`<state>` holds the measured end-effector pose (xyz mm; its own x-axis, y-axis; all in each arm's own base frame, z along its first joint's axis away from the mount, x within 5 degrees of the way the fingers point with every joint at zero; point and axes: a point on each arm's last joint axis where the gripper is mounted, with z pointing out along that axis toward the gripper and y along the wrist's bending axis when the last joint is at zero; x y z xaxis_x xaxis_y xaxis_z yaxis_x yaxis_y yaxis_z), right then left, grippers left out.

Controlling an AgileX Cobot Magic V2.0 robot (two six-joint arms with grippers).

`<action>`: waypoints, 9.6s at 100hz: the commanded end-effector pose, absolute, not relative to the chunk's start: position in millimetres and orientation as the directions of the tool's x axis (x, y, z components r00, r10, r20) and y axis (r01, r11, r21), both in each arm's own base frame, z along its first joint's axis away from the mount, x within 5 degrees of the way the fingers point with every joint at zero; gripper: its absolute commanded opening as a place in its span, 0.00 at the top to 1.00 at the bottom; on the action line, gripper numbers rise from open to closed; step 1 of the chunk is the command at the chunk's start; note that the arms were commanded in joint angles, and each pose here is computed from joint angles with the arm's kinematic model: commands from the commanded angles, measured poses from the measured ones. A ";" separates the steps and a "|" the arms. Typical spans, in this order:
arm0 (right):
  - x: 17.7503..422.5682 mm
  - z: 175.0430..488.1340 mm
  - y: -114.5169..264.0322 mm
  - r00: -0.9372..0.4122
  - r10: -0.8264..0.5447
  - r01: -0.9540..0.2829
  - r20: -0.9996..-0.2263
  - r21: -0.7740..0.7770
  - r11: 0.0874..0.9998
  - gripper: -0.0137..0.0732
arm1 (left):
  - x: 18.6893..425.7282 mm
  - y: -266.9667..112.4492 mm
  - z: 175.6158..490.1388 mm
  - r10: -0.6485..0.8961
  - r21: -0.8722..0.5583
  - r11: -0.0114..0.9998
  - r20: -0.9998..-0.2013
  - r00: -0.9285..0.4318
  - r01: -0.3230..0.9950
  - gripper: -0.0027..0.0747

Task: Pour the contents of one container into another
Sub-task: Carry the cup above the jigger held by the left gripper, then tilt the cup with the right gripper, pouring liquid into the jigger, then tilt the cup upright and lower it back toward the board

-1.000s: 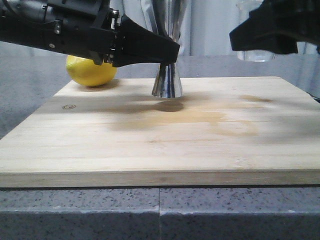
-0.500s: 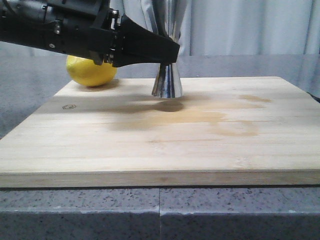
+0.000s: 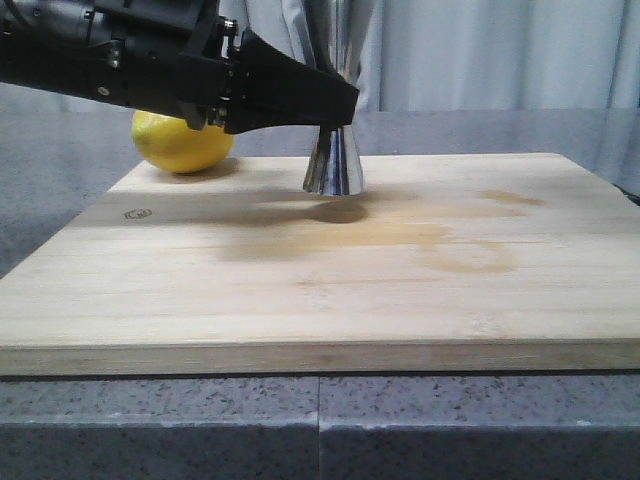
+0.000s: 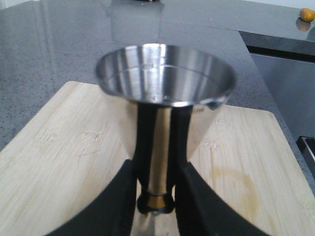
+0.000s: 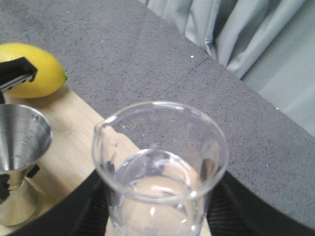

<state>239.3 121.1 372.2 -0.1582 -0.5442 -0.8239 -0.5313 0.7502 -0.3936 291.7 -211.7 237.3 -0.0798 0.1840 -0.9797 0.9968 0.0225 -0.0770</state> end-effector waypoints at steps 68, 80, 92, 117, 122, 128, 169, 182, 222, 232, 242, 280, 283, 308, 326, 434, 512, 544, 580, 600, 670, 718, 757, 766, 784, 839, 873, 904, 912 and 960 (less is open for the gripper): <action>251.1 383.0 147.7 0.012 -0.705 -0.577 -0.709 -0.581 0.574 0.55 | 286.8 -211.7 271.3 0.065 -0.029 -0.001 -0.997 -0.029 1.000 0.76; 251.1 384.8 148.2 0.029 -0.728 -0.579 -0.685 -0.605 0.547 0.55 | 286.8 -211.7 271.3 0.065 -0.029 -0.001 -0.997 -0.029 1.000 0.76; 251.0 387.6 151.8 0.043 -0.744 -0.587 -0.667 -0.619 0.522 0.55 | 286.8 -211.7 271.3 0.065 -0.029 -0.001 -0.997 -0.029 1.000 0.76; 249.9 390.9 153.1 0.068 -0.777 -0.590 -0.626 -0.653 0.475 0.55 | 286.8 -211.7 271.3 0.065 -0.029 -0.001 -0.997 -0.029 1.000 0.76; 249.8 390.5 152.9 0.072 -0.783 -0.591 -0.618 -0.659 0.465 0.55 | 286.8 -211.7 271.3 0.065 -0.029 -0.001 -0.997 -0.029 1.000 0.76; 249.8 390.5 152.9 0.075 -0.786 -0.590 -0.613 -0.663 0.461 0.55 | 286.8 -211.7 271.3 0.065 -0.029 -0.001 -0.997 -0.029 1.000 0.76; 250.1 389.4 151.3 0.112 -0.834 -0.581 -0.540 -0.716 0.386 0.55 | 286.8 -211.7 271.3 0.065 -0.029 -0.001 -0.997 -0.029 1.000 0.76; 250.2 389.5 151.1 0.118 -0.839 -0.578 -0.531 -0.724 0.377 0.55 | 286.8 -211.7 271.3 0.065 -0.029 -0.001 -0.997 -0.029 1.000 0.76; 250.4 389.6 150.7 0.128 -0.848 -0.572 -0.514 -0.737 0.360 0.55 | 286.8 -211.7 271.3 0.065 -0.029 -0.001 -0.997 -0.029 1.000 0.76; 250.5 389.6 150.7 0.128 -0.849 -0.571 -0.512 -0.738 0.359 0.55 | 286.8 -211.7 271.3 0.065 -0.029 -0.001 -0.997 -0.029 1.000 0.76; 250.5 389.7 150.6 0.129 -0.850 -0.570 -0.511 -0.739 0.358 0.55 | 286.8 -211.7 271.3 0.065 -0.029 -0.001 -0.997 -0.029 1.000 0.76; 249.3 389.9 152.7 0.145 -0.854 -0.569 -0.500 -0.748 0.341 0.55 | 286.8 -211.7 271.3 0.065 -0.029 -0.001 -0.997 -0.029 1.000 0.76; 249.4 389.5 153.6 0.147 -0.854 -0.570 -0.500 -0.748 0.340 0.55 | 286.8 -211.7 271.3 0.065 -0.029 -0.001 -0.997 -0.029 1.000 0.76; 252.8 385.2 161.0 0.148 -0.867 -0.588 -0.476 -0.747 0.310 0.55 | 286.8 -211.7 271.3 0.065 -0.029 -0.001 -0.997 -0.029 1.000 0.76; 259.5 380.7 163.7 0.135 -0.887 -0.597 -0.442 -0.751 0.283 0.55 | 286.8 -211.7 271.3 0.065 -0.029 -0.001 -0.997 -0.029 1.000 0.76; 255.3 383.8 170.4 0.212 -0.932 -0.534 -0.294 -0.834 0.142 0.55 | 286.8 -211.7 271.3 0.065 -0.029 -0.001 -0.997 -0.029 1.000 0.76; 255.2 385.9 169.9 0.220 -0.929 -0.522 -0.297 -0.840 0.145 0.55 | 286.8 -211.7 271.3 0.065 -0.029 -0.001 -0.997 -0.029 1.000 0.76; 255.8 391.3 171.3 0.240 -0.922 -0.499 -0.305 -0.853 0.153 0.55 | 286.8 -211.7 271.3 0.065 -0.029 -0.001 -0.997 -0.029 1.000 0.76; 256.1 396.5 170.4 0.238 -0.924 -0.487 -0.298 -0.860 0.152 0.55 | 286.8 -211.7 271.3 0.065 -0.029 -0.001 -0.997 -0.029 1.000 0.76; 256.4 397.4 170.4 0.247 -0.929 -0.472 -0.277 -0.871 0.134 0.55 | 286.8 -211.7 271.3 0.065 -0.029 -0.001 -0.997 -0.029 1.000 0.76; 256.6 397.7 170.2 0.279 -0.937 -0.449 -0.212 -0.891 0.068 0.55 | 286.8 -211.7 271.3 0.065 -0.029 -0.001 -0.997 -0.029 1.000 0.76; 255.0 399.2 173.5 0.304 -0.936 -0.422 -0.177 -0.906 0.035 0.55 | 286.8 -211.7 271.3 0.065 -0.029 -0.001 -0.997 -0.029 1.000 0.76; 253.0 399.6 176.5 0.318 -0.934 -0.413 -0.162 -0.911 0.017 0.55 | 286.8 -211.7 271.3 0.065 -0.029 -0.001 -0.997 -0.029 1.000 0.76; 253.3 400.0 176.1 0.319 -0.936 -0.406 -0.150 -0.914 0.009 0.55 | 286.8 -211.7 271.3 0.065 -0.029 -0.001 -0.997 -0.029 1.000 0.76; 253.8 400.5 175.5 0.321 -0.938 -0.392 -0.129 -0.920 -0.007 0.55 | 286.8 -211.7 271.3 0.065 -0.029 -0.001 -0.997 -0.029 1.000 0.76; 254.5 401.4 174.6 0.322 -0.942 -0.372 -0.098 -0.928 -0.031 0.55 | 286.8 -211.7 271.3 0.065 -0.029 -0.001 -0.997 -0.029 1.000 0.76; 254.8 402.3 174.6 0.328 -0.941 -0.359 -0.085 -0.932 -0.040 0.55 | 286.8 -211.7 271.3 0.065 -0.029 -0.001 -0.997 -0.029 1.000 0.76; 255.2 402.9 174.3 0.330 -0.942 -0.347 -0.068 -0.936 -0.053 0.55 | 286.8 -211.7 271.3 0.065 -0.029 -0.001 -0.997 -0.029 1.000 0.76; 255.3 403.1 174.2 0.330 -0.942 -0.344 -0.064 -0.937 -0.057 0.55 | 286.8 -211.7 271.3 0.065 -0.029 -0.001 -0.997 -0.029 1.000 0.76; 255.3 403.5 174.6 0.334 -0.940 -0.339 -0.066 -0.939 -0.055 0.55 | 286.8 -211.7 271.3 0.065 -0.029 -0.001 -0.997 -0.029 1.000 0.76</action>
<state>259.9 177.0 377.2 0.2922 -0.9544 -0.0610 -0.4448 -0.0792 -0.8921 291.3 -211.6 236.7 -0.0758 0.1915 -0.9786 0.9971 0.0172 -0.0739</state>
